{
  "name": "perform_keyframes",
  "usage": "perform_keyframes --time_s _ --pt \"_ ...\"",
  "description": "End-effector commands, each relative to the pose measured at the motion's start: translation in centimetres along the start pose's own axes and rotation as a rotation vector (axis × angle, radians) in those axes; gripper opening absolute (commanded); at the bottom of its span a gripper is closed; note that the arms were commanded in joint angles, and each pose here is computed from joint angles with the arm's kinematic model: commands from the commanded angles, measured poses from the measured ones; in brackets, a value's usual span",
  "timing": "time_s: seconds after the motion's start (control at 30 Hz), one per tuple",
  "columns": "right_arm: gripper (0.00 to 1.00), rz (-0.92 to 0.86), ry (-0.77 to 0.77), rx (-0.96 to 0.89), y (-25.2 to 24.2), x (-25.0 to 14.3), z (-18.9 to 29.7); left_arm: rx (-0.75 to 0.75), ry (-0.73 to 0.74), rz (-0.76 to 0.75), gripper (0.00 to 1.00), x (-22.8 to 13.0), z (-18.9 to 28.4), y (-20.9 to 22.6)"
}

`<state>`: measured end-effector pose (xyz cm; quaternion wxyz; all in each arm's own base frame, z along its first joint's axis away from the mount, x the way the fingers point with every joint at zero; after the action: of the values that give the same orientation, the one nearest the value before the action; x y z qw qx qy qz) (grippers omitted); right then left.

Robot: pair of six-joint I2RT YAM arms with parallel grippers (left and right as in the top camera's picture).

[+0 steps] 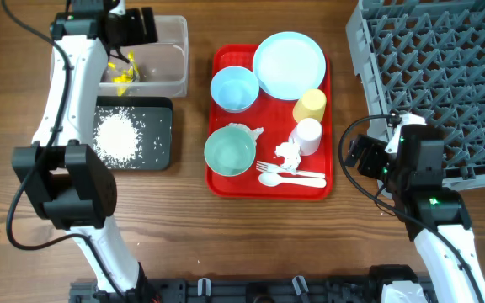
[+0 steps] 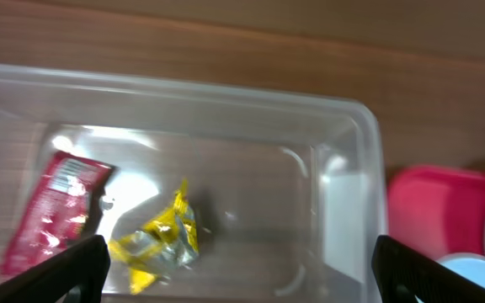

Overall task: Sort waste into correct bins and load items into the dishwasher rack
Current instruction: 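Grasp a white tissue on the red tray and drop it in the bin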

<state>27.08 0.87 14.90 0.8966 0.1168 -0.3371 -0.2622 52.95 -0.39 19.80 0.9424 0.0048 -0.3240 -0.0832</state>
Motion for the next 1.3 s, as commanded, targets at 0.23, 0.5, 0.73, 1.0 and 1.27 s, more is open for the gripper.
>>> perform_keyframes --time_s 0.23,0.5,0.73,1.0,1.27 --pt "0.99 -0.007 -0.035 -0.005 0.2 1.1 0.4 -0.358 0.176 -0.549 0.86 -5.3 3.9 -19.7" --pt "0.99 -0.007 -0.027 -0.016 0.0 0.9 0.3 -0.369 0.377 -0.769 0.79 -11.8 1.4 -26.6" --pt "0.99 -0.007 -0.017 -0.022 -0.1 0.8 0.2 -0.392 0.502 -0.802 0.73 -15.7 -2.1 -28.0" --pt "0.99 -0.007 -0.012 -0.026 -0.1 0.7 0.0 -0.397 0.555 -0.804 0.7 -17.8 -5.0 -28.4" --pt "0.99 -0.007 -0.011 -0.026 -0.1 0.7 0.0 -0.397 0.525 -0.803 0.28 -17.5 -5.8 -28.8"
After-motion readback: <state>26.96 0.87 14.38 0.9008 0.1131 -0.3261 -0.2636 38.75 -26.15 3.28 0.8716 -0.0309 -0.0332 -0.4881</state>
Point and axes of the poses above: each gripper's point midway between its finger pads, its own z axis back along the fingers, its own y axis along the line the jaws close on, x = y × z, the point moved 2 cm from there along z, back along the fingers, and after that the axes turned 15 degrees about -z, right-handed, at the moved point
